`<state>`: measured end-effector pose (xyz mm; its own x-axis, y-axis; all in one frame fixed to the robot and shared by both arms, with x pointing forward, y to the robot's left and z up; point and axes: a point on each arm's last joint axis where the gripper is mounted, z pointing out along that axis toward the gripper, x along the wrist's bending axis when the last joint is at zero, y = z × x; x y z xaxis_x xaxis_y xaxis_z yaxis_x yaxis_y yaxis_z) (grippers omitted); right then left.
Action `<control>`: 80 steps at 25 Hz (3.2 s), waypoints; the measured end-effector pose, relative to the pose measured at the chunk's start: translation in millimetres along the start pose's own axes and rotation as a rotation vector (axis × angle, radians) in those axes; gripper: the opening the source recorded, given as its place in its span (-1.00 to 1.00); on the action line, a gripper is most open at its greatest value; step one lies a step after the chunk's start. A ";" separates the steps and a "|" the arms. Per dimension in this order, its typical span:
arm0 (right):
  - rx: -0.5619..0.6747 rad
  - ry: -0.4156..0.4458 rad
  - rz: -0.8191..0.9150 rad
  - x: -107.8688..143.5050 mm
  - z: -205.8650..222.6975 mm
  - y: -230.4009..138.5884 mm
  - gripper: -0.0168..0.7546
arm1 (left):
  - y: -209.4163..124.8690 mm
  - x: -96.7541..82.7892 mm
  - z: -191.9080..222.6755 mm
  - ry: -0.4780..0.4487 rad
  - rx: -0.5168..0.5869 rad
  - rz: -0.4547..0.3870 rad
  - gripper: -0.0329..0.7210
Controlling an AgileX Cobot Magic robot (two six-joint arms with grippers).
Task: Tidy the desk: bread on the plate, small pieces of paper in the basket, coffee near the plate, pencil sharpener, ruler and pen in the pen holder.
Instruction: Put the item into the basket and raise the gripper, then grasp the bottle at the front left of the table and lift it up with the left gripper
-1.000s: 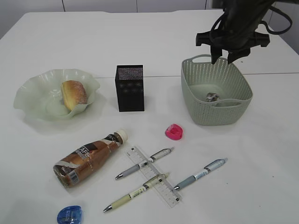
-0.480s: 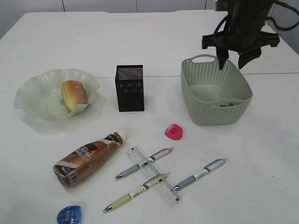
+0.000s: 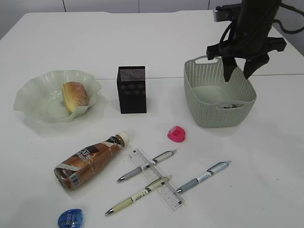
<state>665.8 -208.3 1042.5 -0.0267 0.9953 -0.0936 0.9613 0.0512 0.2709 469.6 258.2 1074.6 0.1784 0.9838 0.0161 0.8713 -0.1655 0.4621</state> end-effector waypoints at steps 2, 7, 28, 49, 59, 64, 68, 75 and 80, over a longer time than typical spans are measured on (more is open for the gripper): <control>0.012 0.053 -0.009 4.8 -0.2 -1.1 -0.01 | 11.4 -1.3 0.9 -0.014 0.040 0.019 -0.14; 0.030 0.137 -0.015 12.4 -1.1 -2.8 -0.01 | 38.0 -7.4 14.0 -0.080 0.119 0.072 -0.09; 0.085 0.015 -0.093 -14.3 -27.5 -63.4 -0.01 | 64.0 -86.0 109.2 -0.214 0.242 0.384 0.52; -0.071 0.109 -0.049 -26.6 -106.6 -103.6 -0.01 | 66.6 -127.0 185.2 -0.255 0.410 0.464 0.58; -0.067 0.110 -0.049 -26.4 -105.9 -104.0 -0.01 | 56.8 -130.0 206.0 -0.260 0.472 0.471 0.58; -0.066 0.109 -0.056 -26.5 -105.9 -104.1 -0.01 | 48.6 -136.9 218.7 -0.264 0.509 0.488 0.58; -0.066 0.109 -0.057 -26.5 -105.9 -104.1 -0.01 | 43.8 -137.9 226.9 -0.264 0.535 0.490 0.58; -0.066 0.111 -0.061 -26.3 -105.9 -104.2 -0.01 | 42.9 -134.8 228.4 -0.237 0.547 0.520 0.49; -0.066 0.111 -0.061 -26.3 -105.9 -104.2 -0.01 | 42.4 -134.1 227.6 -0.229 0.560 0.532 0.27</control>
<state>537.3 -231.1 1118.2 -0.1178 0.9930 -0.0067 0.9368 0.1134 0.3310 586.7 103.6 890.2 0.6703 0.7352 -0.1012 0.7323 -0.6774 -0.0703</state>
